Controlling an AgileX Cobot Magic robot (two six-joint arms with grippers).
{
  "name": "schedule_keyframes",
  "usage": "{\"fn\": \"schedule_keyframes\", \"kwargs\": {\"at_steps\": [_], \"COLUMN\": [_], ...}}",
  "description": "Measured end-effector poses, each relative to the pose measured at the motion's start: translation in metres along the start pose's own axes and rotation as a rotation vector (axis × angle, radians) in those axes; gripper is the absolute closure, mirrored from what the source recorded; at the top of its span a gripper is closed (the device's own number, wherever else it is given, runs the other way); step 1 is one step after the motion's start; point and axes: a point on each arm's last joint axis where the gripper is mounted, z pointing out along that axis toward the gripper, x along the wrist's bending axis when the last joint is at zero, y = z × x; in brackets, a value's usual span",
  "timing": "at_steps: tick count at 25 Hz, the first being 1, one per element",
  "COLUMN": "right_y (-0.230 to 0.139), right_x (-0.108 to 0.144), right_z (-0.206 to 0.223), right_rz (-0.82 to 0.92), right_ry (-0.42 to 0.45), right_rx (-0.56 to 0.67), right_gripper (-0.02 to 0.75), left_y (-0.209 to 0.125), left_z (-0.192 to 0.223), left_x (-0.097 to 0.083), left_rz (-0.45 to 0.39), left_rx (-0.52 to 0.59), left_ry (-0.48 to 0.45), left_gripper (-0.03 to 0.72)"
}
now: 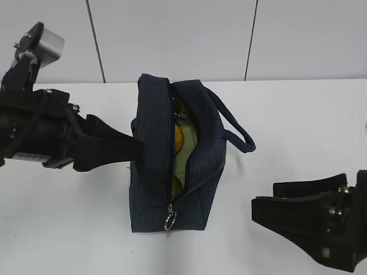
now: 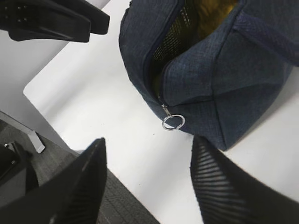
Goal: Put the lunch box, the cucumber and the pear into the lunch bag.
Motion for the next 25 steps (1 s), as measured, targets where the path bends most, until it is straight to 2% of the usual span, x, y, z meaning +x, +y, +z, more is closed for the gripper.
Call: {"fn": "schedule_keyframes", "kwargs": {"at_steps": [4,8,13,17,22,25], "right_y": [-0.008,-0.023,-0.038,-0.037,-0.038,-0.033], "right_x": [-0.011,-0.024,-0.033,-0.037,-0.042,-0.044], "right_z": [0.013,0.031,0.053,0.066,0.075,0.079], "right_rz": [-0.014,-0.003,0.011,0.004,-0.022,-0.046], "right_ry": [-0.018,-0.019,0.067,0.127,0.138,0.143], "right_rx": [0.062,0.175,0.280,0.295,0.311,0.299], "right_gripper": [0.290,0.290,0.294,0.298,0.298,0.299], "left_y": [0.001,0.004,0.000,-0.005,0.000,0.000], "left_z": [0.006,0.008,0.019,0.030,0.030,0.033], "left_x": [-0.010,-0.006,0.003,0.010,0.010,0.012], "left_rz": [0.003,-0.002,-0.032,-0.067,-0.065,-0.076], "left_rx": [-0.017,-0.049,-0.018,0.018,0.004,0.006], "left_ry": [-0.007,0.054,0.077,0.078,0.082,0.088], "left_gripper": [0.372,0.372,0.372,0.372,0.375,0.412]}}
